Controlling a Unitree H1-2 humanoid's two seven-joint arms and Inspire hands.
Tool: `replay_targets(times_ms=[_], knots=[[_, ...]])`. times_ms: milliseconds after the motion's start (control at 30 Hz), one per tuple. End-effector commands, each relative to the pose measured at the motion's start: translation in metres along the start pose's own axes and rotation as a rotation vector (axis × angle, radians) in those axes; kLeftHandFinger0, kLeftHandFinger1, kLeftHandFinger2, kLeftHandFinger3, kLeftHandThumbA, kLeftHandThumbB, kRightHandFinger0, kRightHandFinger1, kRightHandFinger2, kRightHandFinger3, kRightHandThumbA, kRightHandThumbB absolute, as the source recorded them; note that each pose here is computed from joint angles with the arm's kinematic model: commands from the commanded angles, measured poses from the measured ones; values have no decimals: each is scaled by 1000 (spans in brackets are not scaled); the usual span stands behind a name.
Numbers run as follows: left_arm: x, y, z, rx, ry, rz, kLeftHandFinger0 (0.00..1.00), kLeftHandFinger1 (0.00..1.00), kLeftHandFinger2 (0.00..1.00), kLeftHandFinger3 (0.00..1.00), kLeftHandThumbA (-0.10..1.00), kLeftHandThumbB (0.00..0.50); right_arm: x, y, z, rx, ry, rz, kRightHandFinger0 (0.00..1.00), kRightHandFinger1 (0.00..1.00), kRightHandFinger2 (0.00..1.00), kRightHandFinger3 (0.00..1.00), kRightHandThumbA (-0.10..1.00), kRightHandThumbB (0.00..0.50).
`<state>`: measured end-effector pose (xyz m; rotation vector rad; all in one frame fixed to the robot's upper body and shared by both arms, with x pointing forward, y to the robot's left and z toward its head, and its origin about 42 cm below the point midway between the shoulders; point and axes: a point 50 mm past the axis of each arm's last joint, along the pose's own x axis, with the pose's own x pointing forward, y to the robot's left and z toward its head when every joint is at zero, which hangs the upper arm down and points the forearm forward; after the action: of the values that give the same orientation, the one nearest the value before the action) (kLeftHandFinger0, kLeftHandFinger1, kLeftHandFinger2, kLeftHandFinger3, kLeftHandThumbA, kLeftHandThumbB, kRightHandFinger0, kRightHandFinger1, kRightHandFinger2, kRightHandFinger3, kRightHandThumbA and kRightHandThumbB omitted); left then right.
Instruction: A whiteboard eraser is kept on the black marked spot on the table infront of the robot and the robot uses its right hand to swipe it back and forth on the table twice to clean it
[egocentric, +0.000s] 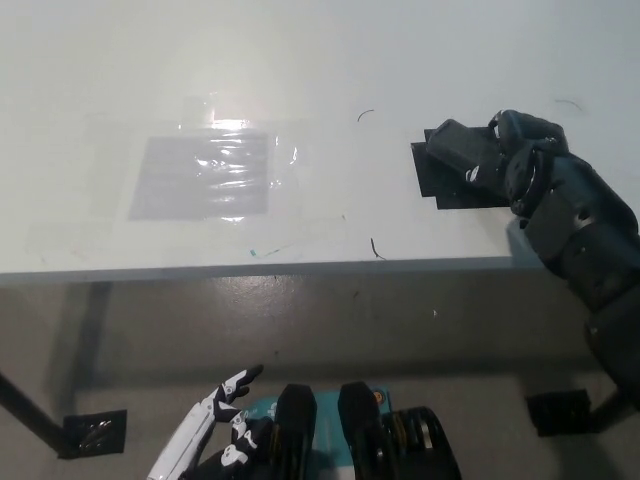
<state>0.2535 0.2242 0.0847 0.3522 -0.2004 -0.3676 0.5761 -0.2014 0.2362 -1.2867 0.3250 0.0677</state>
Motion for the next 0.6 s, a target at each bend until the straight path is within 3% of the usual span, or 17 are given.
replay_targets(times_ms=[0, 33, 67, 100, 133, 167, 267, 300, 433, 467, 500, 567], knots=[[4, 5, 10, 30, -43, -25, 1000, 1000, 1000, 1000, 780, 412, 2, -33, 5, 6, -34, -107, 432, 494, 596, 858, 786, 215], [4, 5, 10, 31, -43, -24, 1000, 1000, 1000, 1000, 781, 412, 2, -33, 5, 7, -34, -107, 448, 514, 610, 856, 786, 214], [5, 5, 10, 33, -42, -24, 1000, 1000, 1000, 1000, 782, 412, 2, -33, 4, 6, -33, -110, 424, 479, 571, 793, 787, 217], [5, 6, 10, 35, -43, -24, 1000, 1000, 1000, 1000, 784, 413, 2, -33, 3, 5, -32, -110, 376, 427, 541, 796, 790, 220], [5, 6, 10, 39, -44, -25, 1000, 1000, 1000, 1000, 788, 412, 2, -33, 3, 7, -32, -108, 399, 436, 563, 830, 793, 217], [5, 7, 10, 43, -51, -22, 1000, 1000, 1000, 1000, 790, 408, 2, -33, 2, 11, -30, -107, 486, 537, 648, 879, 794, 218], [5, 7, 11, 43, -43, -24, 1000, 1000, 1000, 1000, 794, 410, 2, -31, 2, 21, -27, -104, 364, 424, 549, 809, 780, 225], [5, 7, 11, 44, -42, -24, 1000, 1000, 1000, 1000, 796, 410, 2, -28, 2, 20, -31, -98, 315, 387, 519, 843, 785, 223], [5, 10, 11, 52, -40, -25, 1000, 1000, 1000, 1000, 796, 405, -1, -12, 13, 15, -52, -60, 453, 550, 661, 969, 813, 218], [6, 10, 11, 53, -38, -27, 1000, 1000, 1000, 1000, 797, 404, -2, -3, 18, 14, -62, -44, 485, 584, 687, 965, 816, 223], [5, 10, 11, 54, -37, -27, 1000, 1000, 1000, 1000, 797, 405, -3, 2, 23, 14, -72, -39, 411, 479, 563, 858, 810, 226], [6, 11, 11, 57, -40, -26, 1000, 1000, 1000, 1000, 793, 398, -8, 18, 38, 19, -112, -22, 389, 485, 559, 816, 796, 240]])
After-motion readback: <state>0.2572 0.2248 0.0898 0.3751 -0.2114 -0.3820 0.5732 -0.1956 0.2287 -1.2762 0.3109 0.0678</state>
